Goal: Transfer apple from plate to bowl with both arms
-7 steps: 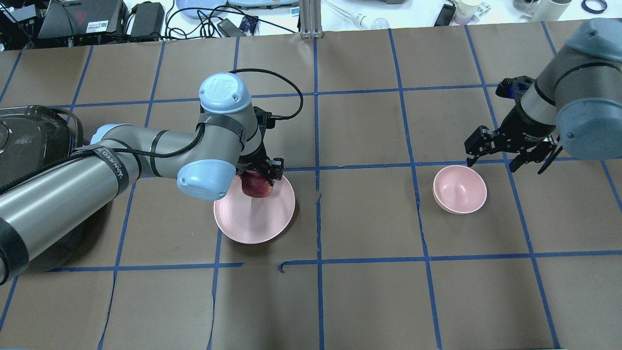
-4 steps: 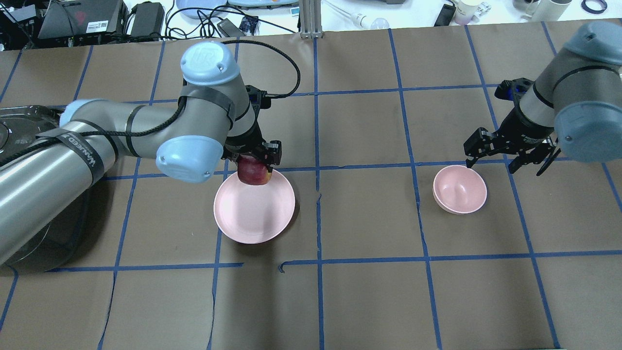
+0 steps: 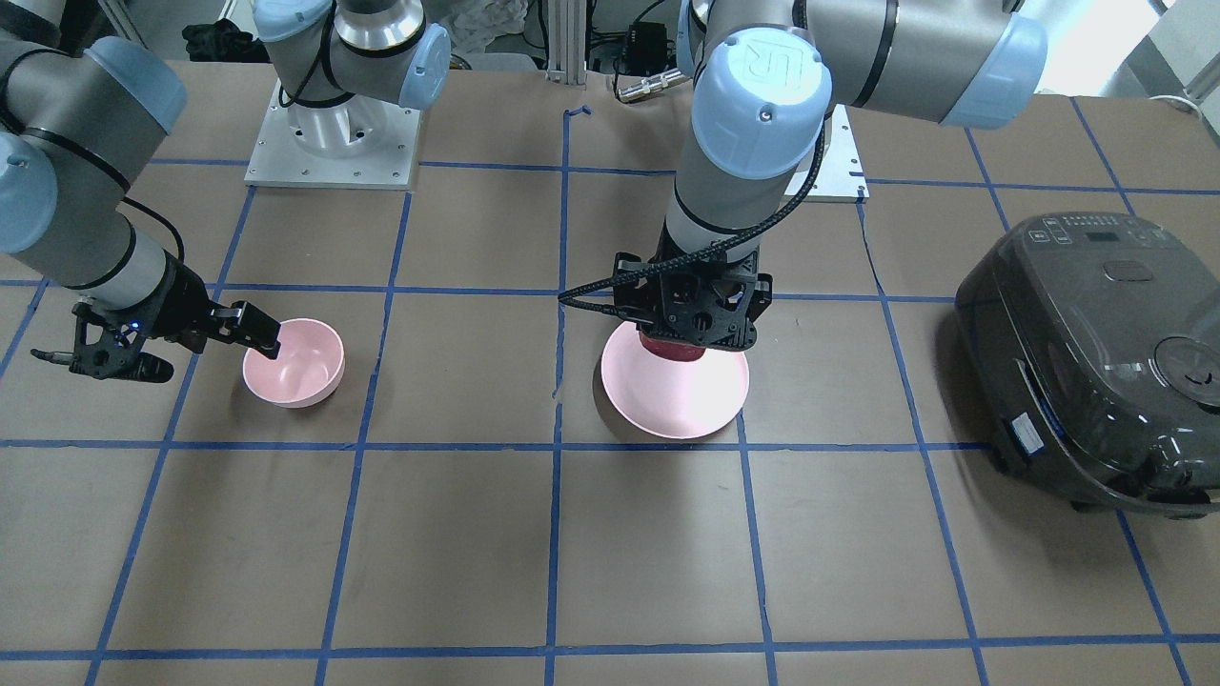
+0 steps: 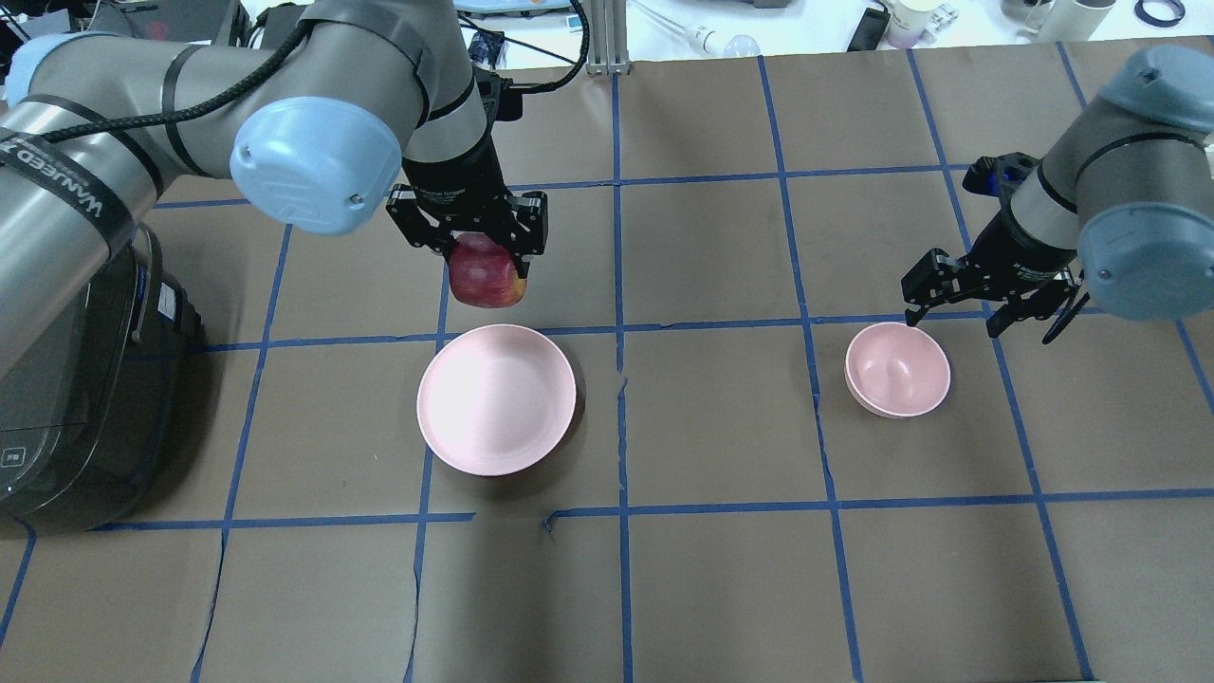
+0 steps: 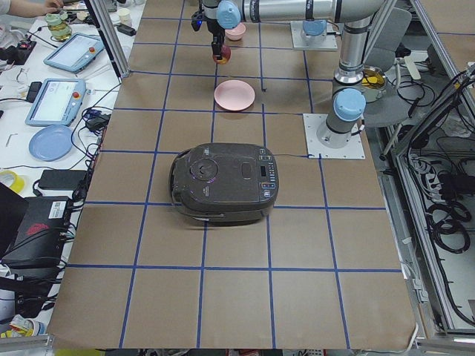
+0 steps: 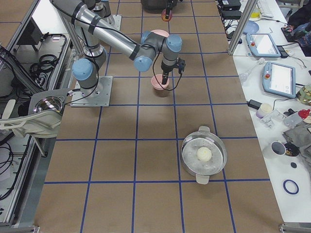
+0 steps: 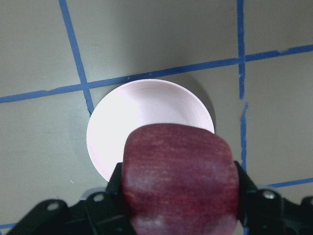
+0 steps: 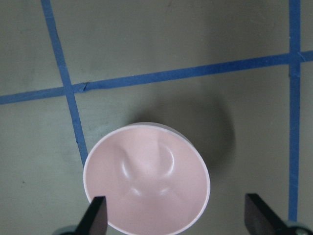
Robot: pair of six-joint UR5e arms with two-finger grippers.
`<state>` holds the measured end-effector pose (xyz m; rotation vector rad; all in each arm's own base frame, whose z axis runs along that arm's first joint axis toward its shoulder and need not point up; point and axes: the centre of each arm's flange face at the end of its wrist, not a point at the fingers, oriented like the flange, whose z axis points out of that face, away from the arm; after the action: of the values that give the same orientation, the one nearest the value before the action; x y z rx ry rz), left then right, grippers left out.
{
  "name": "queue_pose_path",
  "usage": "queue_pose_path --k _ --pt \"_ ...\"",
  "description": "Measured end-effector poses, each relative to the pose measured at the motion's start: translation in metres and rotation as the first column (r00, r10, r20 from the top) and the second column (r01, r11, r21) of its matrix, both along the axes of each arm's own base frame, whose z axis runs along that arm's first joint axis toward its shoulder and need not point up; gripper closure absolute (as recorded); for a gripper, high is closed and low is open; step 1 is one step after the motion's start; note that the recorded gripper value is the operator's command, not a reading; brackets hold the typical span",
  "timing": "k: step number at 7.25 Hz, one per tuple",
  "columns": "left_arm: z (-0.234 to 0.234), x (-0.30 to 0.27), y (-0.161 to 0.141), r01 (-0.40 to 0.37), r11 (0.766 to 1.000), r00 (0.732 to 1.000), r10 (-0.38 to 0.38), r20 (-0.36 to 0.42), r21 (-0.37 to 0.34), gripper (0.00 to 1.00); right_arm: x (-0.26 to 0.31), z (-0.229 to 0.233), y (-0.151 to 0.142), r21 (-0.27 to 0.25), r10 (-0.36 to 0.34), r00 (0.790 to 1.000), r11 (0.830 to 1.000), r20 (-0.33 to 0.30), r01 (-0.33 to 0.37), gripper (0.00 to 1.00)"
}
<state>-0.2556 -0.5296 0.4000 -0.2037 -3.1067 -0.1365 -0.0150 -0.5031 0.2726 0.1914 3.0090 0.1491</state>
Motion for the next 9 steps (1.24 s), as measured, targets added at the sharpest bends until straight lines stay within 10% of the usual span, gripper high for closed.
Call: queue_pose_path --k 4,9 --pt "-0.002 -0.006 0.001 -0.011 1.0 0.999 0.012 -0.051 0.022 1.0 -0.003 -0.057 0.011 -0.05 0.047 0.999 0.998 -0.021 -0.048 0.92" --pt "-0.004 -0.004 0.009 -0.015 0.999 0.999 0.018 -0.047 0.05 1.0 -0.004 -0.068 0.026 -0.028 0.04 0.996 0.999 -0.081 -0.042 1.0"
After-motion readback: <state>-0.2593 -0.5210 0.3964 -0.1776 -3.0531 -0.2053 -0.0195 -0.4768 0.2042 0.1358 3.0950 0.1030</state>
